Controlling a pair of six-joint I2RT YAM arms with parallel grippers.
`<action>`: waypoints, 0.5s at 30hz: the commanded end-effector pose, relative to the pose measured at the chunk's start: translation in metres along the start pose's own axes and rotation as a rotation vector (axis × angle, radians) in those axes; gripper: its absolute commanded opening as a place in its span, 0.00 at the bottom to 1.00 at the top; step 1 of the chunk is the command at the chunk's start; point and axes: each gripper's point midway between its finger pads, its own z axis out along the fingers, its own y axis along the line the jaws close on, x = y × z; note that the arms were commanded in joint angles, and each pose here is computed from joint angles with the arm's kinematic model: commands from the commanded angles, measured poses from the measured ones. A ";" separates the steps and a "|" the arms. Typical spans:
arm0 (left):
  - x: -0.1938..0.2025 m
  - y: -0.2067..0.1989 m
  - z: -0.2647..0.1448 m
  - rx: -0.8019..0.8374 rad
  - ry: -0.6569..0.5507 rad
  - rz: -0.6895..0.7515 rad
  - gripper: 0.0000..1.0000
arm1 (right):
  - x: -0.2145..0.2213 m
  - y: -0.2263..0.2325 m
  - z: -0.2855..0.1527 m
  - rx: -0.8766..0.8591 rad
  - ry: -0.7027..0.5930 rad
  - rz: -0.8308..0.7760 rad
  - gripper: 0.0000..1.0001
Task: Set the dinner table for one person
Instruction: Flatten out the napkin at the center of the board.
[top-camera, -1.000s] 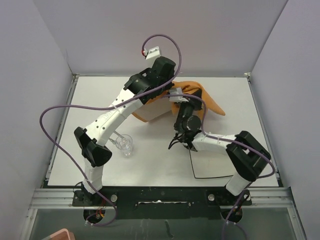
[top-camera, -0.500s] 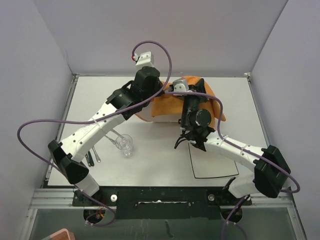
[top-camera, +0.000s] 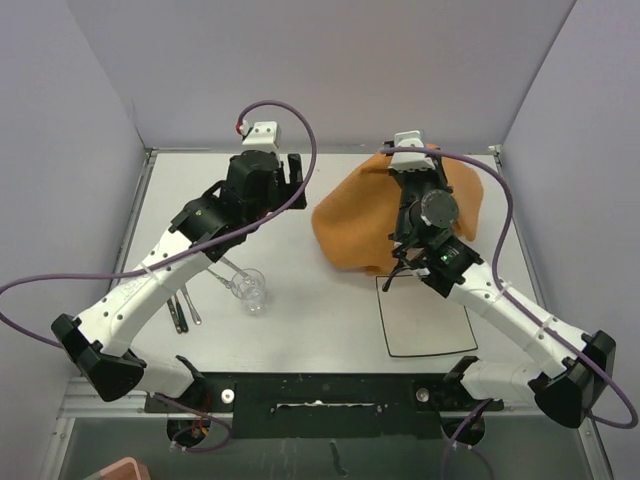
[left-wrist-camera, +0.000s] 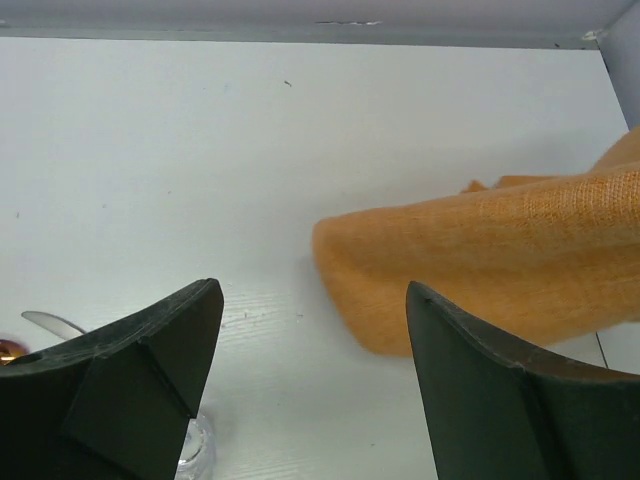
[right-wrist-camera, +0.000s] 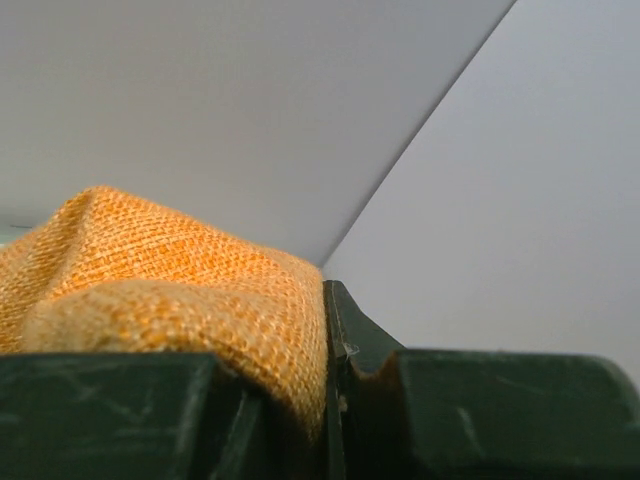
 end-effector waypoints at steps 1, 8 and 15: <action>-0.014 -0.008 -0.020 0.117 -0.041 0.025 0.73 | -0.040 -0.041 -0.007 -0.002 -0.071 0.200 0.00; -0.002 -0.038 -0.018 0.310 -0.019 0.052 0.73 | -0.056 -0.022 -0.012 -0.189 -0.100 0.193 0.00; 0.018 -0.070 -0.025 0.565 0.021 0.011 0.72 | -0.069 -0.021 -0.018 -0.282 -0.113 0.182 0.00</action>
